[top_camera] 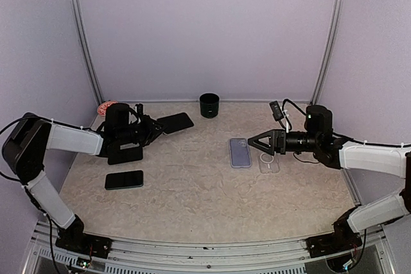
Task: Put the phone into the phone case
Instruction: Place the phone with the phone case at the corner of the board.
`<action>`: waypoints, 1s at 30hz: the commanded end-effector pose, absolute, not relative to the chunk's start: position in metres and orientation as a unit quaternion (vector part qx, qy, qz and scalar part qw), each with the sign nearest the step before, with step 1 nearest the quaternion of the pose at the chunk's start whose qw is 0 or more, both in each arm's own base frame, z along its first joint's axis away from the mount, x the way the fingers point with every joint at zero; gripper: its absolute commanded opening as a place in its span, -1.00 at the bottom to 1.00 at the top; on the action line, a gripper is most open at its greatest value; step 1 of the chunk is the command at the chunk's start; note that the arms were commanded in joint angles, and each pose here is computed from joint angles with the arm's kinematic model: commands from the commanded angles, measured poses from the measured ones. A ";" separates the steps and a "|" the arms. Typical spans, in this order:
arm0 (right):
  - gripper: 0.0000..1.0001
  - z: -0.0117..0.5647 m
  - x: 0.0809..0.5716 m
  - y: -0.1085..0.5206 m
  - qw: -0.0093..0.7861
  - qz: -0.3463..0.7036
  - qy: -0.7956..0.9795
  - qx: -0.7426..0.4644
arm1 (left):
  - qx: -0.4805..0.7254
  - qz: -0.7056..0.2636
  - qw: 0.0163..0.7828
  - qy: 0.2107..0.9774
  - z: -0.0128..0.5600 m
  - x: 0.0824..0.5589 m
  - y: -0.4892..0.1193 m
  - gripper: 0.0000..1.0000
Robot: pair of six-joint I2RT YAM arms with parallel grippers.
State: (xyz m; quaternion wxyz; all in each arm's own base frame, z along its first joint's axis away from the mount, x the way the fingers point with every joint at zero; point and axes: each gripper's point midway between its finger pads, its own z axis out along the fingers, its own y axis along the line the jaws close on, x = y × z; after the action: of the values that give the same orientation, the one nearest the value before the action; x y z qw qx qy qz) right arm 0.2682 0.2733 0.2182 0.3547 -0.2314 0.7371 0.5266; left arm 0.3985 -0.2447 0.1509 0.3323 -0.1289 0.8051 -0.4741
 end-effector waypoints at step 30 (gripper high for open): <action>0.99 0.212 0.269 0.262 0.369 0.507 0.751 -0.206 | -0.336 -0.414 0.381 0.755 0.136 0.505 -0.168 -1.00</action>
State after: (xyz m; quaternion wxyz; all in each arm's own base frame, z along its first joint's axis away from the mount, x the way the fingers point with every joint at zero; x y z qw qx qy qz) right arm 0.2685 0.2656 0.2149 0.3663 -0.2149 0.7481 0.5098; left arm 0.4802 -0.1847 0.1091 0.3370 -0.2945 0.7932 -0.4131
